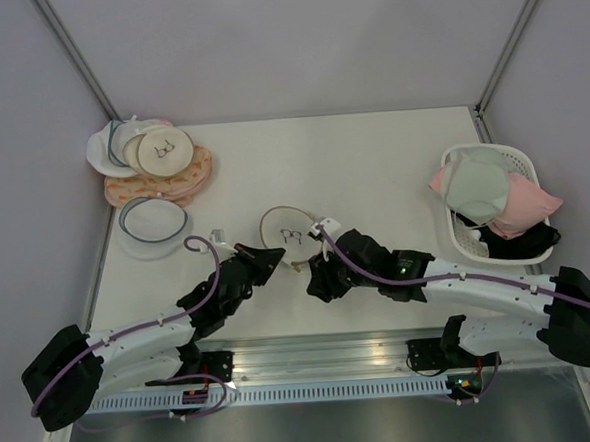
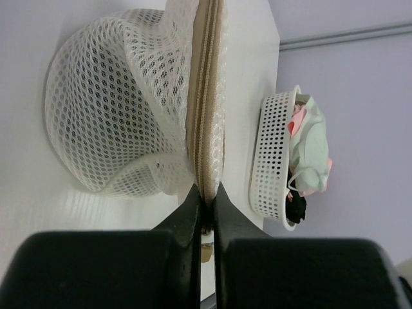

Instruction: Unzip the laundry bag and remove the bra

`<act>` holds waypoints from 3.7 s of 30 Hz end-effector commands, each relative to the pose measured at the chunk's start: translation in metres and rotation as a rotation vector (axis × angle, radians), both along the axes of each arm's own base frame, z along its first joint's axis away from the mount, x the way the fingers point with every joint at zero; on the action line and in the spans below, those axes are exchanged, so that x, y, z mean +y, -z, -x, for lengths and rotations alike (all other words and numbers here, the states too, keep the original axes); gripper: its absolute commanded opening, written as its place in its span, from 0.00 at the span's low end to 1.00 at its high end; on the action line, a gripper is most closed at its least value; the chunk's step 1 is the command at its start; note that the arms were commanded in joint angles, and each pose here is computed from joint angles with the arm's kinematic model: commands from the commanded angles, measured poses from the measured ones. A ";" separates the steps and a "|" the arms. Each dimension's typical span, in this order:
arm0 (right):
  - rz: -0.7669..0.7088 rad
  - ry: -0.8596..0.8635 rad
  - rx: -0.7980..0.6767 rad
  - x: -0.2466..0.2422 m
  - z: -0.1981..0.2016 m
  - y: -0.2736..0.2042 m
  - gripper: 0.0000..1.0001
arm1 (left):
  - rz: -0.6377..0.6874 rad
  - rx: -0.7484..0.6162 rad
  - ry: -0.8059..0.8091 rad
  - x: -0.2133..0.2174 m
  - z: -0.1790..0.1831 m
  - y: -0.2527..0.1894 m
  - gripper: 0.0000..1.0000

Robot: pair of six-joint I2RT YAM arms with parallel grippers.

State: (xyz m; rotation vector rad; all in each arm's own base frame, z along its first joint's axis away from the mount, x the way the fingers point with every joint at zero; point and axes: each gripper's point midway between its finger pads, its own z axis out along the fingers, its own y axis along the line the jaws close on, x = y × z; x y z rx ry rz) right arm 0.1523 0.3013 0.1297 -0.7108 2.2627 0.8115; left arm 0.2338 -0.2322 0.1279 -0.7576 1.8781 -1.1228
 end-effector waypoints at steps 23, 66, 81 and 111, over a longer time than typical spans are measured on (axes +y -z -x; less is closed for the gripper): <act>-0.051 0.023 -0.084 0.055 -0.027 0.012 0.45 | 0.163 0.052 0.017 -0.015 0.017 -0.015 0.02; 0.479 0.274 -0.133 -0.069 -0.067 0.052 0.00 | -0.451 -0.254 0.506 0.030 0.095 -0.025 0.02; 0.451 0.301 -0.154 -0.081 -0.074 0.036 0.01 | -0.723 -0.198 0.568 0.013 0.066 -0.026 0.02; 0.027 0.021 0.002 0.015 -0.037 0.018 0.00 | -0.222 -0.111 0.239 0.000 0.008 -0.034 1.00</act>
